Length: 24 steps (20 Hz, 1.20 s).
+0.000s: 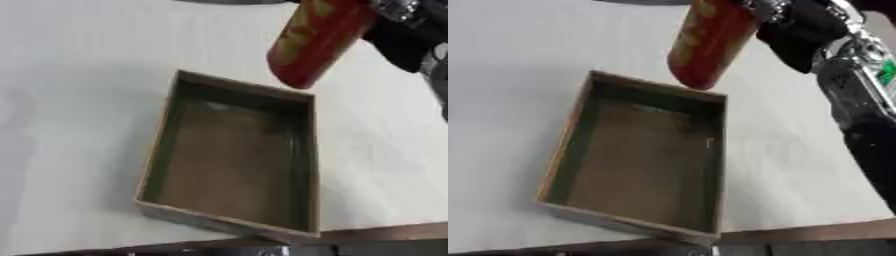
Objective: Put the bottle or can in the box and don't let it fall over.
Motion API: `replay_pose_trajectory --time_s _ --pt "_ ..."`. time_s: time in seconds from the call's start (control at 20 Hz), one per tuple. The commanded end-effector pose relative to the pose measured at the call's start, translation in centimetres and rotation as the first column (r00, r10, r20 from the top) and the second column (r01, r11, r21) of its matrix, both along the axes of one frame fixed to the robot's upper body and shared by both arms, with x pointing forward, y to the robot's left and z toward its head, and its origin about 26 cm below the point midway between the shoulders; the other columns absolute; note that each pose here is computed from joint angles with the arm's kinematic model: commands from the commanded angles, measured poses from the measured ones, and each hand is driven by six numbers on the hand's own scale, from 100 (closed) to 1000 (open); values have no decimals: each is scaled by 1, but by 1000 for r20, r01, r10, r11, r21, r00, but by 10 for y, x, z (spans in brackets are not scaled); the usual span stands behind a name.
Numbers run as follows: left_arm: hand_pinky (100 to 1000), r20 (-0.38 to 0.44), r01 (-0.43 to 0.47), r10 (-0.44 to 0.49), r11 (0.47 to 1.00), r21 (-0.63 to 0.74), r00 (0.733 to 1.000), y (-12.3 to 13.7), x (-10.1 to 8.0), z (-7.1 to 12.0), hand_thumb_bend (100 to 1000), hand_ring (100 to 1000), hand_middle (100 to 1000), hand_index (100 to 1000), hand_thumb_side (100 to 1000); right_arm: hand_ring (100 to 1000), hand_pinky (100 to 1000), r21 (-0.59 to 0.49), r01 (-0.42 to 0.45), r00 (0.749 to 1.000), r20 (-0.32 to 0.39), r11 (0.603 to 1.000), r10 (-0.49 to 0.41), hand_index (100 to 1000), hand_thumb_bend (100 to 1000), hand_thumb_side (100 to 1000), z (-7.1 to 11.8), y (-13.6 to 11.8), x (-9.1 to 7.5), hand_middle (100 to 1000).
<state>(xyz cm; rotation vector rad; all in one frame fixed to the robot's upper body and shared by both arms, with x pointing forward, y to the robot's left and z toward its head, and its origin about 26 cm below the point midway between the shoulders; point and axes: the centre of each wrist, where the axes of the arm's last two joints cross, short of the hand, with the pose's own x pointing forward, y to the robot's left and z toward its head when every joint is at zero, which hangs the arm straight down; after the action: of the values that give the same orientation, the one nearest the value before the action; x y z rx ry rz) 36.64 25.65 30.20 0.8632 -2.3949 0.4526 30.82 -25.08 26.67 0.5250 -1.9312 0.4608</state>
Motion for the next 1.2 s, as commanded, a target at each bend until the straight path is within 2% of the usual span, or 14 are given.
replay_pose_trajectory --time_s 0.05,0.25,0.35,0.55,0.75,1.0,1.2 --pt "648 32 -20 19 1000 24 999 6 -5 11 100 709 507 810 573 1000 1000 -42 -9 1000 -11 999 9 661 100 239 -3 16 -3 912" --pt "647 37 -30 29 999 23 999 9 -6 12 100 708 507 809 573 1000 1000 -101 -22 999 -48 995 17 661 100 222 -20 35 -4 910" --pt "646 37 -33 32 999 25 999 10 -6 12 100 707 506 808 573 1000 1000 -127 -15 999 -37 992 10 659 100 177 -28 41 -5 907" --pt "646 41 -37 35 999 31 999 11 -8 12 100 704 507 807 568 995 1000 -171 18 1000 -20 985 -22 668 100 169 -41 50 -8 908" --pt "644 51 -46 44 998 41 998 14 -11 13 100 700 506 807 563 937 1000 -170 53 999 0 984 -53 674 100 176 -48 54 -9 878" --pt "640 67 -100 93 990 97 993 28 -18 18 100 684 505 806 525 922 1000 -174 106 994 28 979 -103 676 100 151 -59 61 -13 862" --pt "636 91 -133 121 982 132 988 36 -26 23 100 673 504 806 505 929 1000 -225 122 992 60 967 -111 726 100 103 -67 66 -16 873"
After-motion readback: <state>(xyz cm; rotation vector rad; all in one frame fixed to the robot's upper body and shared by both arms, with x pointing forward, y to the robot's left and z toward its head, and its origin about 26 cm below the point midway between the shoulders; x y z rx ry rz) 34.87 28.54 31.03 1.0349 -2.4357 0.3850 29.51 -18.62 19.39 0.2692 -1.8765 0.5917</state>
